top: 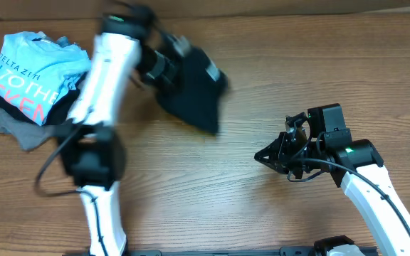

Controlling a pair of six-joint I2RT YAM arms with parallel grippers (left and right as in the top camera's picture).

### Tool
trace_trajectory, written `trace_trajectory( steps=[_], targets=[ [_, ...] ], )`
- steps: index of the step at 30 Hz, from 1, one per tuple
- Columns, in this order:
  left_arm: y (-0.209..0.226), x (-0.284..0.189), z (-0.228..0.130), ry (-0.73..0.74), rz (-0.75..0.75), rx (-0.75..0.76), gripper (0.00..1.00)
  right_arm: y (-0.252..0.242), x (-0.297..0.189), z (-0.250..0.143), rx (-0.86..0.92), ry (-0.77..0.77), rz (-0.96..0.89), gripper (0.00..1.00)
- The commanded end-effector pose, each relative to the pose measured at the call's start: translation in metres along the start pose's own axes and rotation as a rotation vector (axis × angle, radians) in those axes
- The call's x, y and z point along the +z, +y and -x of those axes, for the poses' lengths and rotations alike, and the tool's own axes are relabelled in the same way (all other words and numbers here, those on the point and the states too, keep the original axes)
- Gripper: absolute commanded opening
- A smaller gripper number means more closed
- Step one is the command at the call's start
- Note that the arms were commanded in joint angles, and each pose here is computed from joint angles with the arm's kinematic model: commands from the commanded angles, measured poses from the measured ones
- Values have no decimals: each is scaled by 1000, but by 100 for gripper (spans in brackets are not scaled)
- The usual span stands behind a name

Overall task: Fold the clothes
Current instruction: 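Release the right gripper and carry the shirt left with the left gripper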

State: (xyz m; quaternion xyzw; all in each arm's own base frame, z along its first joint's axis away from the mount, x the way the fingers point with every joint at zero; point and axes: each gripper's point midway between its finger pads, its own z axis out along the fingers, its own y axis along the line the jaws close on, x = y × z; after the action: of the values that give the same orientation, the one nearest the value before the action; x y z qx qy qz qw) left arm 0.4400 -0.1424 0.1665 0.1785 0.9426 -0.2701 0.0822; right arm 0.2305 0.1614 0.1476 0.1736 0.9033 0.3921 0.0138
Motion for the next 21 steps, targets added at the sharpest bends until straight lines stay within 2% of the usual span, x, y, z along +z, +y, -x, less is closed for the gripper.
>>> trace_trajectory(
  steps=[1, 6, 11, 21],
  targets=[
    [19, -88, 27, -252, 59, -79, 4, 4, -3, 4, -16, -20, 3, 5],
    [72, -155, 48, -489, 106, -112, 4, 3, -3, 4, -16, -22, 0, 5],
    [128, -195, 47, -615, 176, -199, 4, 0, -3, 1, 4, -8, -13, 4],
    [227, -249, -30, -627, 377, -464, 4, -5, -3, -4, 27, 10, -33, 4]
  ],
)
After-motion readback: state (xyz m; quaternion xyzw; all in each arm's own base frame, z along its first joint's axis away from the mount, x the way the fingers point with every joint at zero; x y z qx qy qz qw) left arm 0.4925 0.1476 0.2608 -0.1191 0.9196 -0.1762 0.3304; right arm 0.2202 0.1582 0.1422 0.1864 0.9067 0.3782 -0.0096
